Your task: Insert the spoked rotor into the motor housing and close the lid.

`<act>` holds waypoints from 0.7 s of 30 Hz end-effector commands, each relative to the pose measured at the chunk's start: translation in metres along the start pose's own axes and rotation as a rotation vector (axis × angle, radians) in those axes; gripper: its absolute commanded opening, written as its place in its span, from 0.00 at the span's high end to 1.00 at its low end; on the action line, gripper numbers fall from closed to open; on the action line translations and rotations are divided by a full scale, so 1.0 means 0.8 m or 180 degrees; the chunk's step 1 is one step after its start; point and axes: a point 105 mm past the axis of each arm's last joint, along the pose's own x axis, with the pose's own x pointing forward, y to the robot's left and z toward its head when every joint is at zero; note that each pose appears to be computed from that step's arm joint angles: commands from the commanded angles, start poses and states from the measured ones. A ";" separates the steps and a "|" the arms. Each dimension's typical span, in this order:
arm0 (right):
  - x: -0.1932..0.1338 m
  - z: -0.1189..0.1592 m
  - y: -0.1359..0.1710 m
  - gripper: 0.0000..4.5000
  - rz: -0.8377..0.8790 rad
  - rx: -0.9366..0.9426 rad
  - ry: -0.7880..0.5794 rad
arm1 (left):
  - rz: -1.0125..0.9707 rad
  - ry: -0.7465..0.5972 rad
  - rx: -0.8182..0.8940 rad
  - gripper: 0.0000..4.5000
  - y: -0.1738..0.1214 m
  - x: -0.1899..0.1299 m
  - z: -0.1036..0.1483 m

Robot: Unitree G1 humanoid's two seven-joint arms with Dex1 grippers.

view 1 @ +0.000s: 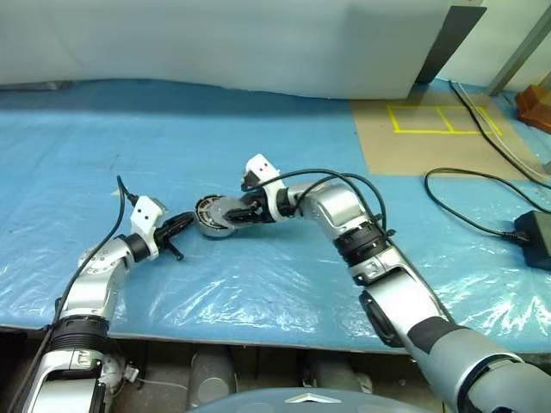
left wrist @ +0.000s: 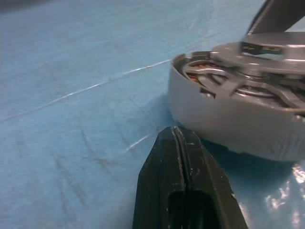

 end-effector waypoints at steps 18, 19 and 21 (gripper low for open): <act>-0.014 -0.010 0.030 0.34 0.0543 -0.0423 -0.0111 | -0.0645 -0.0256 -0.0054 1.00 -0.040 0.044 0.034; -0.014 -0.009 0.030 0.34 0.0535 -0.0408 -0.0128 | -0.0656 -0.0227 -0.0062 1.00 -0.041 0.043 0.031; -0.014 -0.005 0.030 0.34 0.0529 -0.0359 -0.0184 | -0.0672 -0.0181 -0.0071 1.00 -0.042 0.042 0.026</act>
